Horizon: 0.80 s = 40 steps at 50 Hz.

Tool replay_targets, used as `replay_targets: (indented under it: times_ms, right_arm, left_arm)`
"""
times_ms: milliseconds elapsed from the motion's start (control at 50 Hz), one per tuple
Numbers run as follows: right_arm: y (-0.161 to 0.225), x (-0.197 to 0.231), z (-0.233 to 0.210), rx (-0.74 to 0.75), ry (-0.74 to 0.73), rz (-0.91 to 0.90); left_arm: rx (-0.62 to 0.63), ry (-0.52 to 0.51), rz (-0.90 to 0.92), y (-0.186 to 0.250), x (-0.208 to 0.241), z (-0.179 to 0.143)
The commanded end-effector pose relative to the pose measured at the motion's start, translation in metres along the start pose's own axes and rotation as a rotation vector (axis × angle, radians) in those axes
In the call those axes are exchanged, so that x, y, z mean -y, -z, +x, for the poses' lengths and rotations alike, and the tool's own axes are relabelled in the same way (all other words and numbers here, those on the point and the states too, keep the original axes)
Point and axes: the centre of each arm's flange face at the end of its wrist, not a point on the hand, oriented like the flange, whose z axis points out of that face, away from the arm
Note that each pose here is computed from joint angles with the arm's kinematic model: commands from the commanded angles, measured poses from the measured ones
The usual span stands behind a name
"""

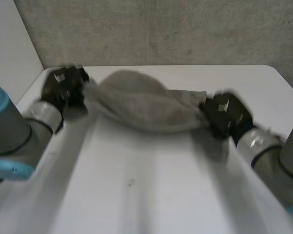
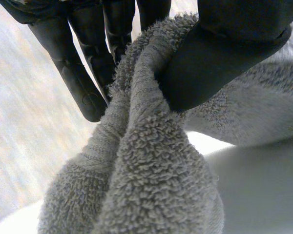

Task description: Fold the towel.

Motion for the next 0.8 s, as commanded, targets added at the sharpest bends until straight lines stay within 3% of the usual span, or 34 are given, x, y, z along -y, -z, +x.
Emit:
replay_targets:
  times_ms: [20,80,180,500,800]
  right_arm:
    - [0.009,-0.042,-0.031,0.145,-0.035,-0.149]
    - [0.008,-0.048,-0.036,0.165,-0.046,-0.166]
    - [0.008,-0.048,-0.036,0.163,-0.050,-0.164]
    - [0.005,-0.054,-0.026,0.111,-0.060,-0.160]
    - [0.004,-0.055,-0.022,0.097,-0.117,-0.159]
  left_arm:
    - [-0.078,-0.068,-0.262,0.022,-0.067,0.011]
    - [-0.095,-0.153,-0.316,0.027,-0.077,0.011]
    - [-0.107,-0.208,-0.348,0.031,-0.080,0.012]
    - [-0.011,-0.232,-0.271,0.065,-0.037,0.006]
    - [0.142,-0.174,-0.389,0.120,-0.035,0.001]
